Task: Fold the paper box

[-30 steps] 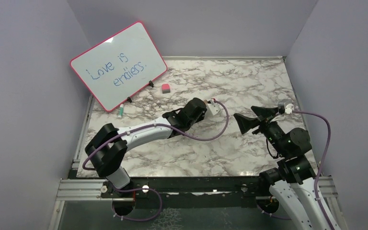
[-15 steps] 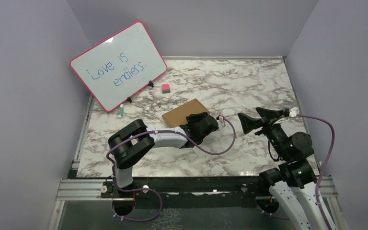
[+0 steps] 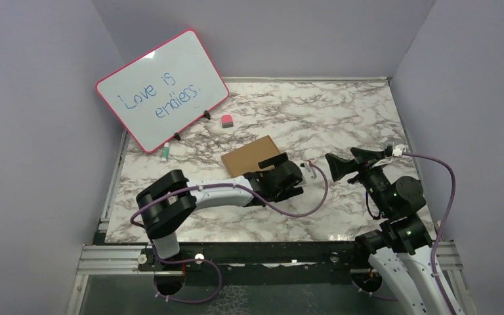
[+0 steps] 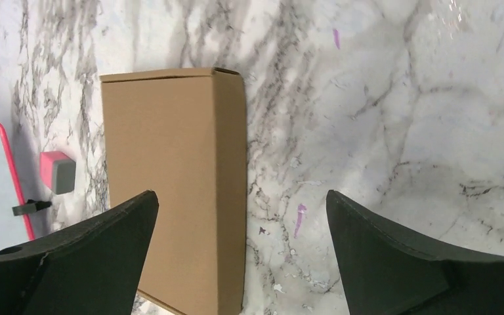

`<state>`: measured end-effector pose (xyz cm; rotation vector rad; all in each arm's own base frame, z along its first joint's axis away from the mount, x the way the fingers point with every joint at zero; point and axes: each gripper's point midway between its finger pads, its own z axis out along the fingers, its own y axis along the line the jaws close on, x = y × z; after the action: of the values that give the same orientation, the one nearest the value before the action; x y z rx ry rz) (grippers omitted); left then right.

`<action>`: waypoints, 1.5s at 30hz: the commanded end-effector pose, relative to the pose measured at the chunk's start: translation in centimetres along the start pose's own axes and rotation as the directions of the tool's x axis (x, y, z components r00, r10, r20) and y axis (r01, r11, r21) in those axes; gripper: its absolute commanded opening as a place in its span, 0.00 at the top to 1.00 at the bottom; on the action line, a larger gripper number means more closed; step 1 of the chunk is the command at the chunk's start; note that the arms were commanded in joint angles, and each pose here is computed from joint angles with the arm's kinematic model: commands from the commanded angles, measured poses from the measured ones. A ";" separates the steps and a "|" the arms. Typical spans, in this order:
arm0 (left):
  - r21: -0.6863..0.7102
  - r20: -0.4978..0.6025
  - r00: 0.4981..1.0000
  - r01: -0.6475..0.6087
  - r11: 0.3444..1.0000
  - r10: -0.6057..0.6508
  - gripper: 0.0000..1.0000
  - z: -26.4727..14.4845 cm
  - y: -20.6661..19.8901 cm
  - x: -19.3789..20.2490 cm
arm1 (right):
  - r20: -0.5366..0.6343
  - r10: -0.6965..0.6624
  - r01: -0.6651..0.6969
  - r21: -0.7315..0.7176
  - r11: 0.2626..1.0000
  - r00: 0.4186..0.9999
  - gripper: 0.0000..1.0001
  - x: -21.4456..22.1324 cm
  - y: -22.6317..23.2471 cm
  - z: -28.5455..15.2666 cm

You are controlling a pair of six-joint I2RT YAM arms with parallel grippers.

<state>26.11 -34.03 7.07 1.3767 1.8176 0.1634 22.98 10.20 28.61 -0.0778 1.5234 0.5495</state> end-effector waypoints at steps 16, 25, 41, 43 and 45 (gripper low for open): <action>0.103 0.293 0.146 0.978 0.183 -0.945 0.01 -7.9 21.0 10.1 | -0.008 -0.041 0.042 0.145 0.989 0.999 0.00 -2.3 -1.9 -1.6; -0.024 0.608 0.176 0.979 0.203 -0.774 0.01 -21.0 24.8 13.9 | 0.034 -0.124 0.112 0.249 0.962 0.992 0.00 -4.3 -3.6 -3.2; -0.164 0.811 0.239 0.969 0.186 -0.534 0.01 -29.0 25.3 15.4 | 0.041 -0.174 0.156 0.274 0.949 0.984 0.00 -3.3 -4.6 -3.1; -0.161 0.808 0.242 0.968 0.195 -0.538 0.01 -28.9 25.2 15.3 | 0.046 -0.177 0.158 0.273 0.949 0.983 0.00 -3.3 -4.6 -3.1; -0.161 0.804 0.247 0.966 0.202 -0.541 0.01 -28.8 25.1 15.2 | 0.049 -0.180 0.160 0.271 0.949 0.982 0.00 -3.3 -4.6 -3.1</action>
<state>24.62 -1.13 31.06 -0.2634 1.4379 -0.2290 21.98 4.47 29.78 0.0143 1.5246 0.2298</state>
